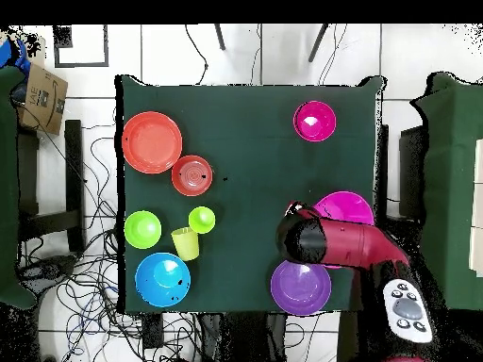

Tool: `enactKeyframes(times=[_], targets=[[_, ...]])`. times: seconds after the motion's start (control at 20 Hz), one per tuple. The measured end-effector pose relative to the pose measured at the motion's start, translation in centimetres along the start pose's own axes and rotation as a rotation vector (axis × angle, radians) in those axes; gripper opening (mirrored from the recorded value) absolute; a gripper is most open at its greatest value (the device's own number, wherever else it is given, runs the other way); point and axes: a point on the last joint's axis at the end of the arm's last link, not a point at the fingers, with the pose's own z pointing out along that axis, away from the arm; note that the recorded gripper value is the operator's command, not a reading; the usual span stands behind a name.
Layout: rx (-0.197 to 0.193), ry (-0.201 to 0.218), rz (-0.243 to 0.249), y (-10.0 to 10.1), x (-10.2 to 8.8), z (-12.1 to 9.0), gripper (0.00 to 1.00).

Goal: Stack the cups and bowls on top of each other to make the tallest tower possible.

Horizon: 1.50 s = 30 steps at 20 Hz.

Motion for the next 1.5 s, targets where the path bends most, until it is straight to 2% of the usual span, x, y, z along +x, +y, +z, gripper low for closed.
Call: enactKeyframes(times=[0.2,0.3,0.5,1.05,1.2,1.35,1.5], targets=[[0.039,0.079,0.032,-0.8,-0.1,-2.2,0.00],[0.048,0.098,0.042,-1.0,-0.3,-2.9,0.00],[0.060,0.125,0.058,-1.2,-0.7,-4.0,0.00],[0.067,0.148,0.096,-0.8,-2.2,-5.6,0.00],[0.082,0.171,0.092,-0.2,-2.3,-6.2,0.00],[0.111,0.224,0.086,0.6,-2.3,-7.4,0.00],[0.138,0.255,0.078,1.0,-2.4,-8.3,0.00]])
